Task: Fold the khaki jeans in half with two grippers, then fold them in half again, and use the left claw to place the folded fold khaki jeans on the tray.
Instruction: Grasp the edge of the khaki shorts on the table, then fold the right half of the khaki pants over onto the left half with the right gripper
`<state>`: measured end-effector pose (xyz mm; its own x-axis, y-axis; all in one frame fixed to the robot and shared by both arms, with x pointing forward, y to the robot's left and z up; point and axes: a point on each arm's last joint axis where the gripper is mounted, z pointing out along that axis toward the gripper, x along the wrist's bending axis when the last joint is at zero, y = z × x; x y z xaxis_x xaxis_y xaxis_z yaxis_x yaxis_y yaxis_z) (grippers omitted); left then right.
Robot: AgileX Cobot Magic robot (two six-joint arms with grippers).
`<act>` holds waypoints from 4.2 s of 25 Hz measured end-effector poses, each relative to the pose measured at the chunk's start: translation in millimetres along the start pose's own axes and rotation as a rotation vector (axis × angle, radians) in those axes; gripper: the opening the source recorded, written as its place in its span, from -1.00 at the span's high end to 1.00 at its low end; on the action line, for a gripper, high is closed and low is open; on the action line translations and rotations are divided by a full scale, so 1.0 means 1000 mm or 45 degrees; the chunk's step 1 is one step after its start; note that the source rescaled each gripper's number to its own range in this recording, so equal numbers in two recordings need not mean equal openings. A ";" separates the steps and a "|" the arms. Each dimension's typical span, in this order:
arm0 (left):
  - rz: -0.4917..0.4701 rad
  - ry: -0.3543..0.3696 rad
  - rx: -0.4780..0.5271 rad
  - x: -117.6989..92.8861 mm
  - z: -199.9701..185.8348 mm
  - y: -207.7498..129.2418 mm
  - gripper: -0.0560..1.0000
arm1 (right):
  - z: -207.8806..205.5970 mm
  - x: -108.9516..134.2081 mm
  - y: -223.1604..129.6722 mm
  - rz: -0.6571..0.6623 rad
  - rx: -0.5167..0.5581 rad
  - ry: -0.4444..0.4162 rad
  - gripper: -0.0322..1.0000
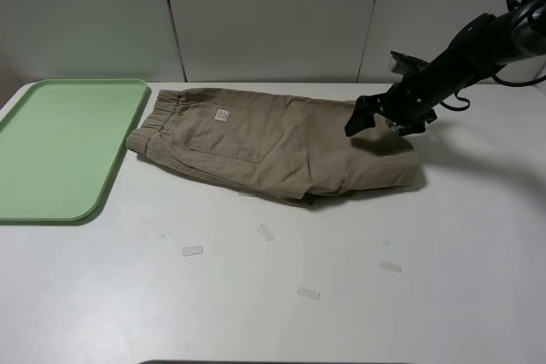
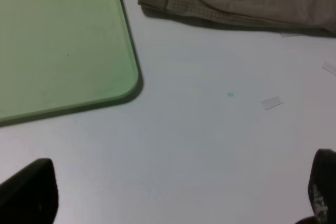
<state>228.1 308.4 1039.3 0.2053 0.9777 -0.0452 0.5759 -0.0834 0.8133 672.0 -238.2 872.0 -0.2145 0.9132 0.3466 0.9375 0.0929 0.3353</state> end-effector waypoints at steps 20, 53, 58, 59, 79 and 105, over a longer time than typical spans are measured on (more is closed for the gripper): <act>0.000 0.000 0.000 0.000 0.000 0.000 -0.97 | 0.014 0.012 -0.007 -0.078 0.065 -0.003 0.73; 0.000 0.000 -0.001 0.000 0.000 0.000 -0.97 | -0.114 -0.037 -0.027 -0.421 0.221 -0.721 0.73; 0.000 0.000 -0.001 0.000 0.000 0.000 -0.97 | -0.094 0.012 -0.025 -0.500 0.220 -0.660 0.73; 0.000 0.000 -0.001 0.000 0.000 0.000 -0.97 | -0.091 0.021 -0.025 -0.508 0.216 -0.646 0.73; 0.058 0.153 -0.016 0.011 -0.001 0.001 -0.97 | -0.071 0.125 -0.010 -0.512 -0.001 -0.456 0.73; 0.070 0.185 -0.019 0.013 -0.001 0.002 -0.97 | -0.061 0.169 -0.009 -0.378 -0.189 -0.210 0.73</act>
<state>230.9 321.3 1040.8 0.1190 0.9894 0.0834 0.5547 -0.1360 0.8209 610.2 -108.6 981.2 -0.4131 0.9078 0.0732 0.7885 0.3163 0.5275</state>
